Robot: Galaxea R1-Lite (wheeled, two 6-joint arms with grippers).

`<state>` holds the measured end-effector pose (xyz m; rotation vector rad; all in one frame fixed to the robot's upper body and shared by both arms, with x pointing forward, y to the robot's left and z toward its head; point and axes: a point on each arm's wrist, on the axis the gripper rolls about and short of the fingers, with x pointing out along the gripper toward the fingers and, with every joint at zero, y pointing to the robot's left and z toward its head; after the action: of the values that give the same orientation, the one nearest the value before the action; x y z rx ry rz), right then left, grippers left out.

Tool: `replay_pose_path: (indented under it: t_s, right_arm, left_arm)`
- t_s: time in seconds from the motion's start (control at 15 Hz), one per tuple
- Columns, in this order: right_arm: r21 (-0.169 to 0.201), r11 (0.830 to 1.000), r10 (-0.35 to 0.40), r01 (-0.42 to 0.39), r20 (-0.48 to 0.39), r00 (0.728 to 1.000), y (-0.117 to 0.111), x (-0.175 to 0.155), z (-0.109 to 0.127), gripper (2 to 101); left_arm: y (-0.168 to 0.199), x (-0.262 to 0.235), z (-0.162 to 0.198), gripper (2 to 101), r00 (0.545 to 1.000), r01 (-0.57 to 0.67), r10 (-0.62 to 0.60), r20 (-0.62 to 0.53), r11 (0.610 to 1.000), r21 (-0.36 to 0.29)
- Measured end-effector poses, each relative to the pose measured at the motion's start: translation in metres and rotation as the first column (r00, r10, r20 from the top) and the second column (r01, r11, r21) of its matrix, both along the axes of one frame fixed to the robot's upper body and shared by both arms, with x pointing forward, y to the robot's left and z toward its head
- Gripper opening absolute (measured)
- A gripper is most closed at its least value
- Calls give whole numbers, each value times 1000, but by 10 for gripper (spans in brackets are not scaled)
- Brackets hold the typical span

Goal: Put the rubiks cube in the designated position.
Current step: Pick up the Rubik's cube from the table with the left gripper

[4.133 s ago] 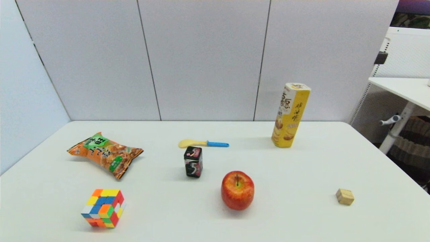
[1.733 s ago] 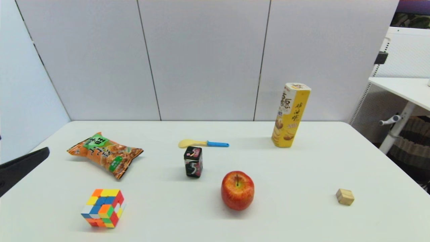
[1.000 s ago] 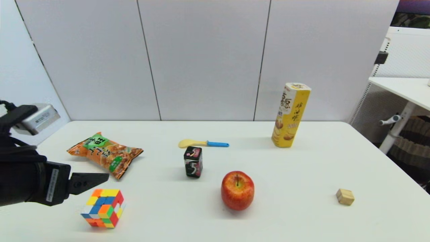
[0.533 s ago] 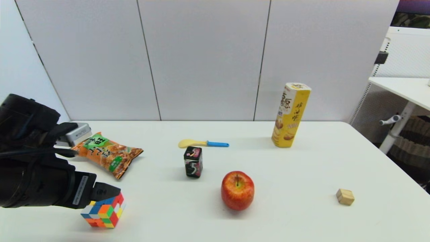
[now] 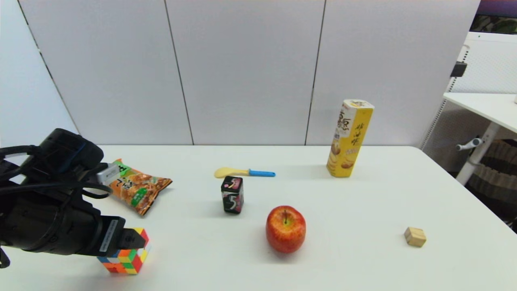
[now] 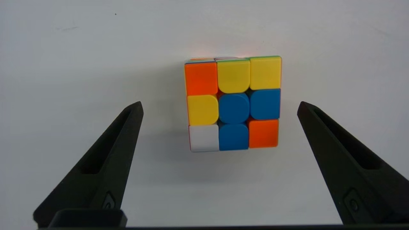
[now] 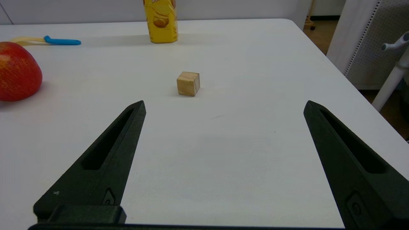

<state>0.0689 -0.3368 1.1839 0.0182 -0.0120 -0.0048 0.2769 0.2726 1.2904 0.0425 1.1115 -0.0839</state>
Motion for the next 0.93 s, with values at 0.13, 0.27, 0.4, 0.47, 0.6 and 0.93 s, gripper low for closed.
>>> replay_pose_path:
  t_s: [0.13,0.27,0.4,0.47,0.6,0.93]
  right_arm:
    - [0,1000,0,0,0,1000,0,0,0,980]
    - [0,1000,0,0,0,1000,0,0,0,980]
    - [0,1000,0,0,0,1000,0,0,0,980]
    - [0,1000,0,0,0,1000,0,0,0,980]
    - [0,1000,0,0,0,1000,0,0,0,980]
    - [0,1000,0,0,0,1000,0,0,0,980]
  left_arm:
    - [-2,5,-4,978,1000,-8,9,-16,1000,4]
    - [-3,8,-9,978,999,-9,9,-36,1000,10]
    - [-4,11,-13,978,998,-6,7,-58,1000,16]
    - [-5,12,-15,978,998,-5,7,-67,1000,19]
    - [-7,13,-18,978,997,0,2,-83,1000,25]
    - [-11,18,-26,978,993,15,-11,-114,999,39]
